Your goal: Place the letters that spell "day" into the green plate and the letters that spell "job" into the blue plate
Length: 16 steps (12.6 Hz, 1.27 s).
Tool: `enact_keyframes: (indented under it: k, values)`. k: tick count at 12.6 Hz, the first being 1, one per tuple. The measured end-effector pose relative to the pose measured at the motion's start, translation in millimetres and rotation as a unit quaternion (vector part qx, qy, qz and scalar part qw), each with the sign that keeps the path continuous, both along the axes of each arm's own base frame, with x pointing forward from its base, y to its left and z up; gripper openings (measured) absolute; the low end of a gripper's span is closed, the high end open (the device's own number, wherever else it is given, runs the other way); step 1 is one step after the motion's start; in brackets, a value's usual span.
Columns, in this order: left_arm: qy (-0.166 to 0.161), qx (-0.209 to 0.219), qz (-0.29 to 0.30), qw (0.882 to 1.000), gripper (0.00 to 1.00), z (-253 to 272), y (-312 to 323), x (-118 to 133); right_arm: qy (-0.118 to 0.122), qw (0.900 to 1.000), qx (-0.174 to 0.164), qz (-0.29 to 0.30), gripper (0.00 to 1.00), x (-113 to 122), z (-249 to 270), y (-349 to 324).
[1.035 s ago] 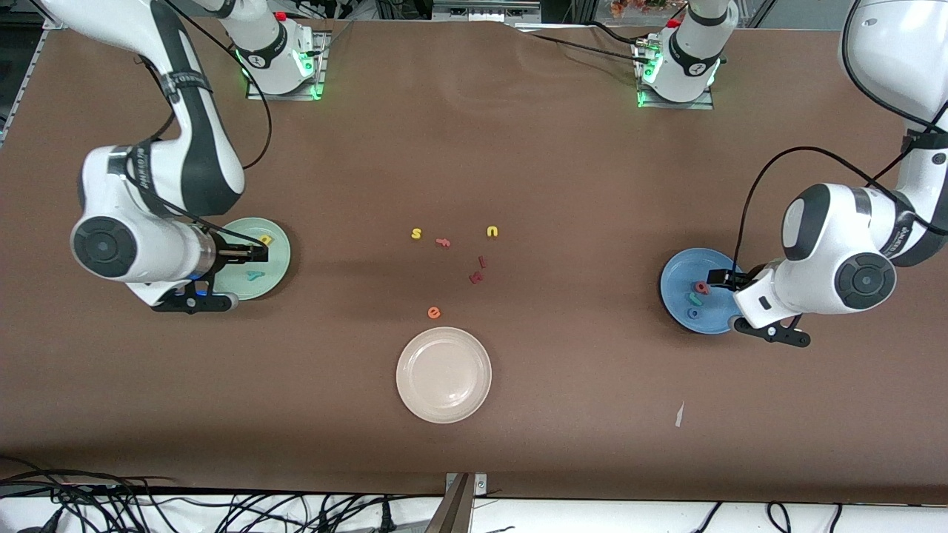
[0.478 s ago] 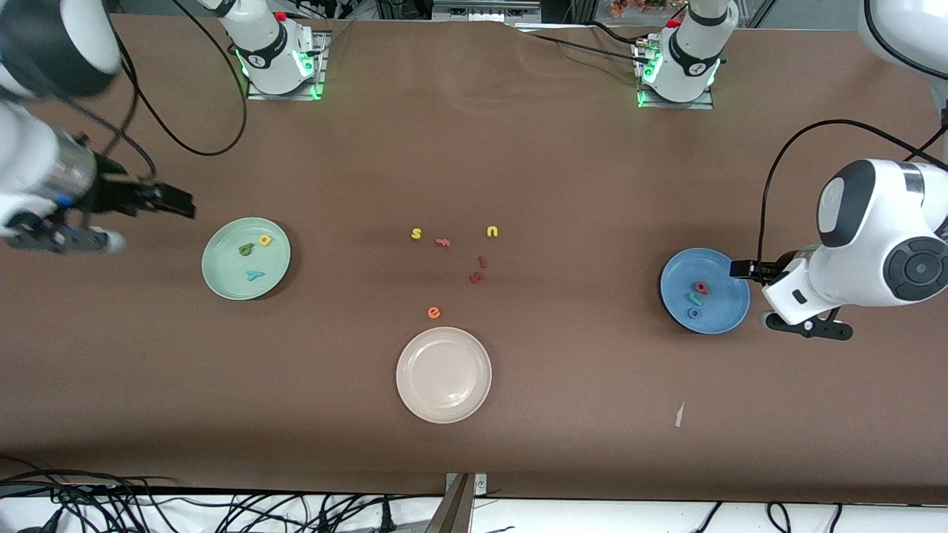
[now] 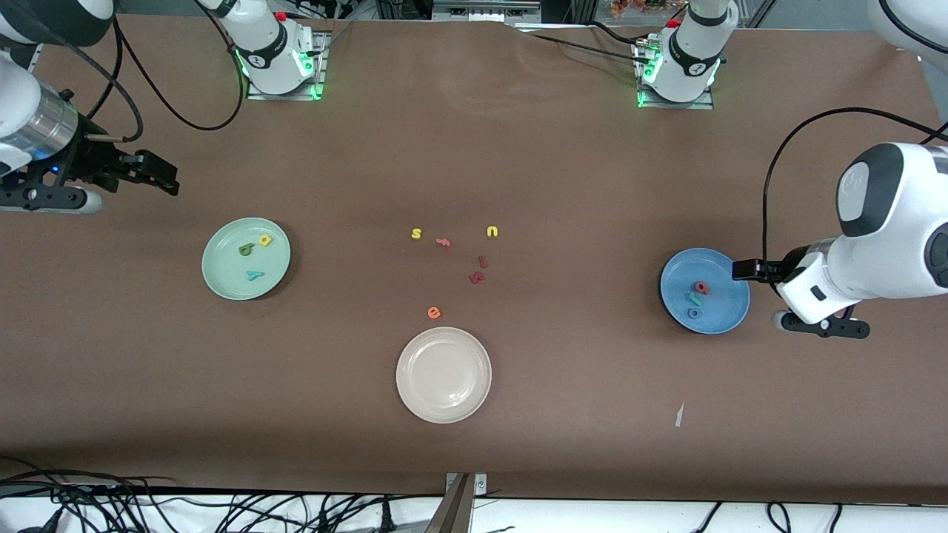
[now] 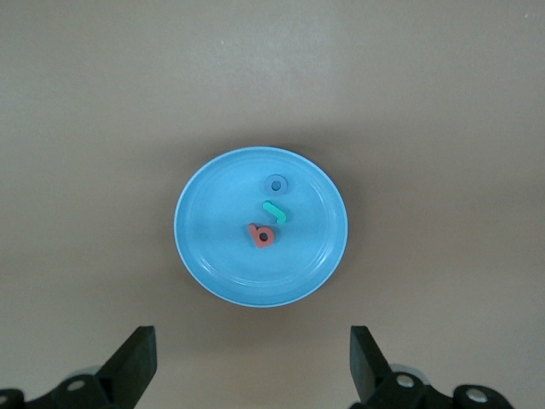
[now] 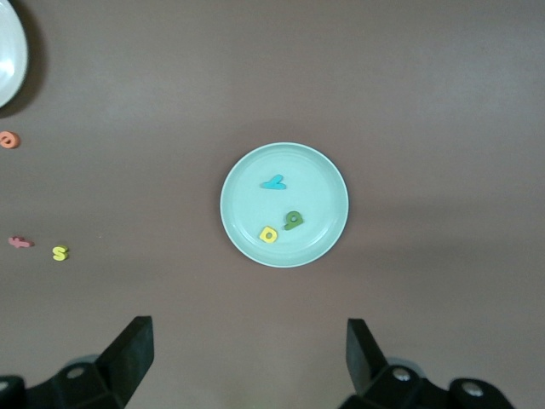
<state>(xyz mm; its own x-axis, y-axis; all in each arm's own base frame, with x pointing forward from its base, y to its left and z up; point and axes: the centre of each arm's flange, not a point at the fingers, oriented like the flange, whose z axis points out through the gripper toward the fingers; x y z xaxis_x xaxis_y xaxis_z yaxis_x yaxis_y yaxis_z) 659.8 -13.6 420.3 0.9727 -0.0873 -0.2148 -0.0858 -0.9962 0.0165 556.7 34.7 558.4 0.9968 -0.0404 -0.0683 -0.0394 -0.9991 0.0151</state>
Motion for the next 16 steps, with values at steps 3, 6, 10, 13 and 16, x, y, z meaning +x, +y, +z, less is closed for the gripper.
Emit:
enact_keyframes:
  k: [3, 6, 10, 13, 16]
  values:
    - [-0.017, 0.003, 0.007, 1.000, 1.00, 20, 8, 1, -0.005, 1.000, 0.000, -0.003, 1.00, 0, 3, -8]
    - [-0.026, 0.004, 0.009, 1.000, 1.00, 37, 10, 2, -0.003, 1.000, 0.001, -0.018, 1.00, -1, 5, -35]
    - [-0.001, 0.005, 0.007, 1.000, 1.00, 57, 5, -5, -0.004, 1.000, 0.001, -0.011, 1.00, -2, 7, -35]
    - [0.004, 0.006, 0.008, 1.000, 1.00, 64, 3, -7, -0.002, 1.000, 0.001, -0.010, 1.00, -4, 8, -35]
    - [-0.003, 0.017, 0.038, 0.999, 1.00, 88, 1, -15, -0.002, 1.000, 0.001, -0.010, 1.00, -4, 9, -35]
